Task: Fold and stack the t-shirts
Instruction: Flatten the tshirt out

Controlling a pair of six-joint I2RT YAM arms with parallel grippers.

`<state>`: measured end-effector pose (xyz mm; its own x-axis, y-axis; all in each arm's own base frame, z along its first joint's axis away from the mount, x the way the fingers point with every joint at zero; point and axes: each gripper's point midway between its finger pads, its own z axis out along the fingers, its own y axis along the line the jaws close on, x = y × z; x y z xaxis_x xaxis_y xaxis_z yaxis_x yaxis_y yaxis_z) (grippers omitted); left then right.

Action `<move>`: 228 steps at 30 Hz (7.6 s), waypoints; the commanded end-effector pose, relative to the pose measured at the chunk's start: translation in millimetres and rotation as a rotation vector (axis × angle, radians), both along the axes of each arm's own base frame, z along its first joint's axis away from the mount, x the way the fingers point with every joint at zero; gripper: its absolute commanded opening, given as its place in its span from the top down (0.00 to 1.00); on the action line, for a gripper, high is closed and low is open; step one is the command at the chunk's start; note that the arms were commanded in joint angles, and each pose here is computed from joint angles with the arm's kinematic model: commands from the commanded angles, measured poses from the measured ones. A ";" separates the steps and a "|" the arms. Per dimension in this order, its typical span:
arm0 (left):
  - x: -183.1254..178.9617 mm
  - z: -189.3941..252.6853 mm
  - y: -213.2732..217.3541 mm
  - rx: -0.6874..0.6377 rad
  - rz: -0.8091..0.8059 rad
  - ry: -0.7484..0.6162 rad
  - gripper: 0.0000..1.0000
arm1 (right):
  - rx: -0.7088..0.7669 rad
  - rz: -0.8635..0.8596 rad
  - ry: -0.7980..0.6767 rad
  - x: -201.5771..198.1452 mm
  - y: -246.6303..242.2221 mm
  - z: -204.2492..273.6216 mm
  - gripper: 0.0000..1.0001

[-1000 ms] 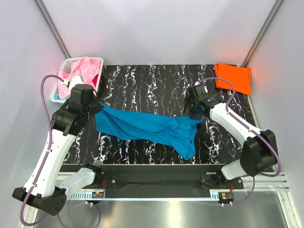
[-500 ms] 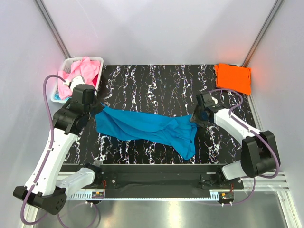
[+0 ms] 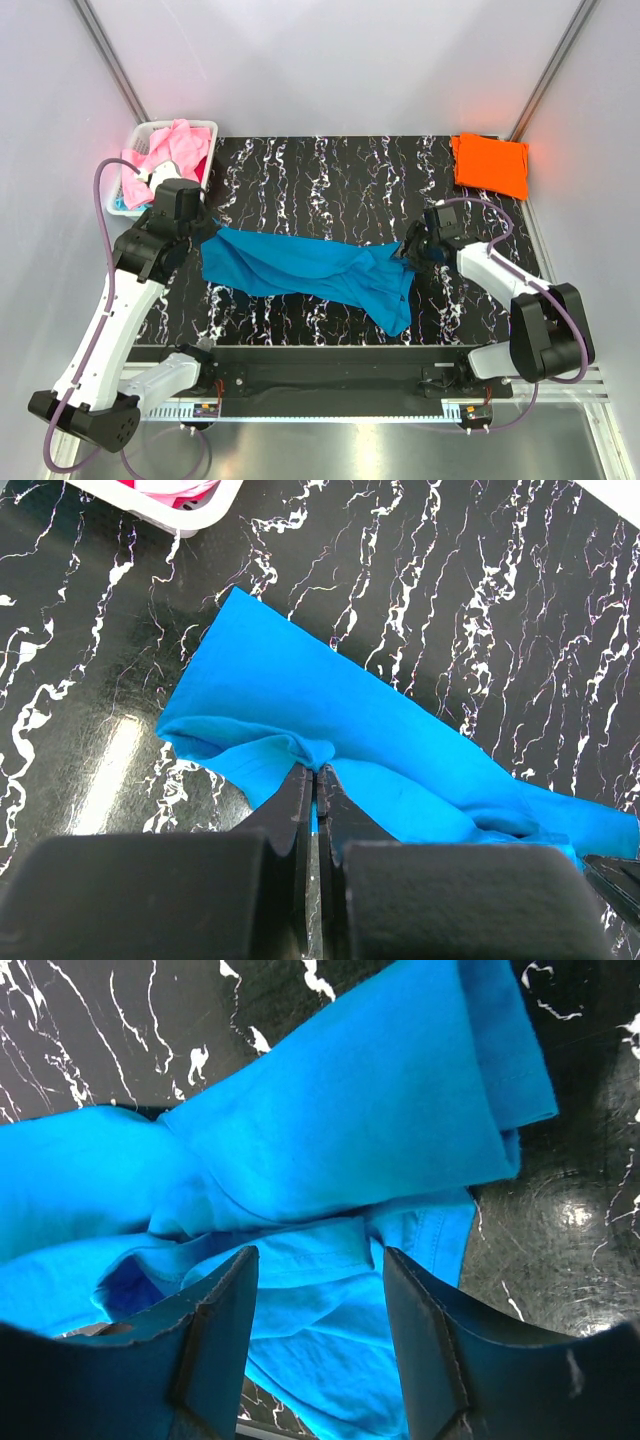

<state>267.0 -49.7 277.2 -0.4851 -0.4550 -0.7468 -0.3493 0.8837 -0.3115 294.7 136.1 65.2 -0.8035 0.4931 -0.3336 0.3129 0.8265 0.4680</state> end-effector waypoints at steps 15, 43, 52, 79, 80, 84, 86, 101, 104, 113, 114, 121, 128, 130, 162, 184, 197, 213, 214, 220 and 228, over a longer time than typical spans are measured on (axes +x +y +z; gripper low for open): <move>6.0 7.2 2.5 0.007 0.012 -0.040 1.00 | 0.072 -0.015 0.021 1.8 5.5 -12.4 0.53; -1.1 44.3 -10.7 0.024 -0.154 -0.135 1.00 | -0.083 0.050 -0.399 -20.4 -33.1 203.5 1.00; -5.8 139.6 -25.2 0.028 -0.303 -0.384 1.00 | -0.089 0.157 -0.713 -48.8 -35.3 343.6 1.00; -99.2 232.4 20.7 0.034 -0.223 -0.759 1.00 | -0.116 0.242 -1.387 -186.0 -59.7 541.0 1.00; -91.9 232.3 23.7 0.032 -0.189 -0.746 1.00 | -0.130 0.237 -1.344 -165.6 -57.3 533.4 1.00; -16.4 199.8 16.7 0.050 -0.078 -0.555 1.00 | -0.192 0.218 -1.266 -98.9 -50.5 516.4 1.00; 11.7 188.4 4.1 0.047 -0.092 -0.496 1.00 | -0.241 0.215 -1.191 -56.6 -46.9 499.0 1.00; 101.7 153.3 -39.1 0.043 -0.183 -0.286 1.00 | -0.411 0.158 -1.095 20.1 -56.7 489.3 1.00; 71.5 169.6 -29.9 0.045 -0.193 -0.340 1.00 | -0.425 0.137 -1.130 -4.5 -66.4 501.2 1.00; -37.5 171.5 -20.2 -0.003 -0.331 -0.444 1.00 | -0.358 0.209 -1.236 -99.5 -71.1 511.0 1.00; -46.3 167.7 -19.7 0.005 -0.351 -0.435 1.00 | -0.350 0.215 -1.248 -108.8 -71.5 511.8 1.00; -88.3 185.4 -16.9 0.010 -0.424 -0.500 1.00 | -0.308 0.264 -1.396 -176.0 -73.3 538.1 1.00; -52.4 191.3 -0.9 0.034 -0.263 -0.464 1.00 | -0.357 0.180 -1.346 -123.0 -77.3 532.2 1.00; -18.9 170.5 18.0 0.086 -0.097 -0.387 1.00 | -0.440 0.095 -1.202 -68.3 -88.0 491.4 1.00; 340.0 -121.5 -15.2 -0.134 0.099 -0.022 0.56 | -0.202 0.281 -0.726 350.7 -53.9 170.5 0.49; 183.0 -121.6 -75.3 -0.335 -0.144 0.129 0.25 | -0.008 0.101 -0.309 124.8 -34.4 107.8 0.40; 103.6 -208.3 -105.4 -0.106 -0.204 0.462 0.35 | 0.071 0.132 -0.015 15.0 6.7 23.5 0.41; 81.9 -255.4 -78.2 0.124 -0.084 0.651 0.41 | 0.024 0.106 0.167 13.8 5.9 -31.2 0.43; 80.0 -255.9 -76.6 0.132 -0.078 0.656 0.41 | 0.005 0.094 0.187 12.1 2.0 -34.7 0.43; 53.5 -257.9 -59.1 0.189 -0.028 0.718 0.42 | -0.113 0.085 0.286 17.5 -13.2 -44.4 0.43; 8.3 -271.8 -49.5 0.181 0.009 0.799 0.43 | -0.258 0.077 0.324 38.7 -33.1 -40.8 0.43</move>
